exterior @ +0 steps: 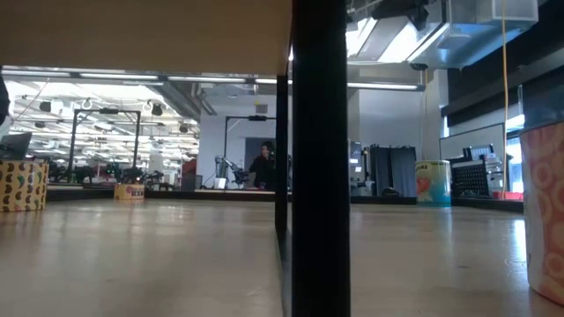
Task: Pick and place cans onto a shelf
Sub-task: Put the left canned tomato on the shelf
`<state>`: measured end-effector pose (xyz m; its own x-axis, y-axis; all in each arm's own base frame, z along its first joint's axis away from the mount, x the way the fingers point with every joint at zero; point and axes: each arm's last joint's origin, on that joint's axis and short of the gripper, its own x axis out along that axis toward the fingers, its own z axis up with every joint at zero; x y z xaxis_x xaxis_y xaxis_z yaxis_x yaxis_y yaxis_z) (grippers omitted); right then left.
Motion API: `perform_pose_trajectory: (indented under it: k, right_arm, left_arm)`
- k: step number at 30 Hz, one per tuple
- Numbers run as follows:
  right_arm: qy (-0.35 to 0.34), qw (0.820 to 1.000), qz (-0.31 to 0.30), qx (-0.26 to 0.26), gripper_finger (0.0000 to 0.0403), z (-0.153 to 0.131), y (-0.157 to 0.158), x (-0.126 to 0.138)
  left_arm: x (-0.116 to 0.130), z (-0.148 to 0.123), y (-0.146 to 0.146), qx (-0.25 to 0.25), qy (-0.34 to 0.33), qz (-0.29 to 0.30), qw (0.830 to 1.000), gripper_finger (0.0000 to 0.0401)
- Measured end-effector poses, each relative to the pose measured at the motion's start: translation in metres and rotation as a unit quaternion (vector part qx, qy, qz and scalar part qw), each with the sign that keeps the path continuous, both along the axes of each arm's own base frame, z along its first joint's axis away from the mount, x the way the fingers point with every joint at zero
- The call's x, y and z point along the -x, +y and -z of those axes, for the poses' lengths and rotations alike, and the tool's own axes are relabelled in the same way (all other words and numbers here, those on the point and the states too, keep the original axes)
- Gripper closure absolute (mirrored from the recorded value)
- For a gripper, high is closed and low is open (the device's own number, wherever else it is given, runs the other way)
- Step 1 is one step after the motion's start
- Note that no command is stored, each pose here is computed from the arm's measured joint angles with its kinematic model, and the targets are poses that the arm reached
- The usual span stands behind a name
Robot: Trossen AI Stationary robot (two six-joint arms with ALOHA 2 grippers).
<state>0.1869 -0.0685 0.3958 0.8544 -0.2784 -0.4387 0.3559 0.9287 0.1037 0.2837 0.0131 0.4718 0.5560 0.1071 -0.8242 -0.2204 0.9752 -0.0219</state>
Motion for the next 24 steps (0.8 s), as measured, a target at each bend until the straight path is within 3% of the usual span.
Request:
perform_pose_trajectory:
  k: [15,24]
  right_arm:
    - [-0.001,1.000,0.001,0.000,0.0399,0.000,0.000,0.000]
    - [-0.001,1.000,0.002,0.000,0.0399,0.000,0.000,0.000]
  left_arm:
    - [0.023,-0.008,-0.092,0.038,-0.015,0.118,0.992,0.0401]
    - [0.049,-0.005,-0.146,0.077,-0.009,0.127,0.989,0.0401]
